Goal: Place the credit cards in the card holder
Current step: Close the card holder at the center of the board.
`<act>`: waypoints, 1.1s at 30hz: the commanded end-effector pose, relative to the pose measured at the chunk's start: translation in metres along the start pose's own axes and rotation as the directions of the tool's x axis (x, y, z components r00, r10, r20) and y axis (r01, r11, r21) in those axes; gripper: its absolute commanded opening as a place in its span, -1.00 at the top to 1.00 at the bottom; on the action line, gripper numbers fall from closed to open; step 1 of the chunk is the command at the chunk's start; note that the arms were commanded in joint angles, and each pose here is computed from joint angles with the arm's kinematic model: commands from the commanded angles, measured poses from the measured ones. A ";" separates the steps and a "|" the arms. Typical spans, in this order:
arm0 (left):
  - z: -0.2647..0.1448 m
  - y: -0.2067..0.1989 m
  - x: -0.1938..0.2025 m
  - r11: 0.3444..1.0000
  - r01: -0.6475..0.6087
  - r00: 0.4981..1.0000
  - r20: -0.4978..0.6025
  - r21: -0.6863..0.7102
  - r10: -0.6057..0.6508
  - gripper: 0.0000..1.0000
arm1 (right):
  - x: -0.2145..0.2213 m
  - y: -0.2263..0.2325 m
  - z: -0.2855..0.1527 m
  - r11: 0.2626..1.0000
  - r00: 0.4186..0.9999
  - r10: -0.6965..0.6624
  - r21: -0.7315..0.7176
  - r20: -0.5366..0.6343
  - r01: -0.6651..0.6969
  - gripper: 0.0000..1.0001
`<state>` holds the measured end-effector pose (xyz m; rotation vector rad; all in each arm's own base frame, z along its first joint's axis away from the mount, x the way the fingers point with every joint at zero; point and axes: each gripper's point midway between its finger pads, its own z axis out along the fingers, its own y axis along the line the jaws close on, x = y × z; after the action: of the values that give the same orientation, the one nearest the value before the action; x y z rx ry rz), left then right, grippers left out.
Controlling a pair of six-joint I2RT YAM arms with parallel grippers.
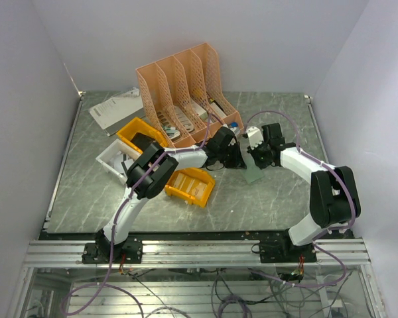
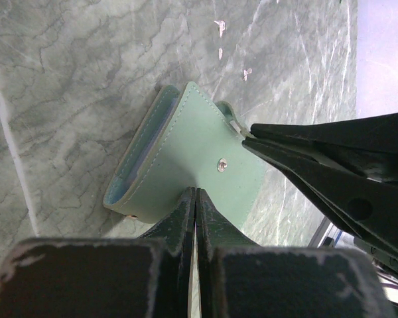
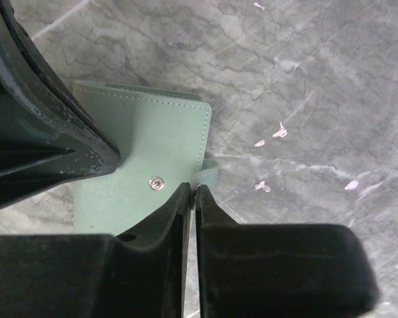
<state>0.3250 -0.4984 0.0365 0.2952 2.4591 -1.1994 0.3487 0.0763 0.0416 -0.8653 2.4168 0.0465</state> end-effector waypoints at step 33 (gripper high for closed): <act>0.007 0.014 0.016 1.000 0.010 0.999 -0.053 -0.021 -0.011 0.86 | 0.007 0.025 0.006 0.995 0.998 -0.054 -0.085 -0.030 0.051 1.00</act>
<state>0.3249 -0.4983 0.0357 0.2963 2.4607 -1.2009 0.3397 0.0927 0.0395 -0.9227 2.4093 0.1416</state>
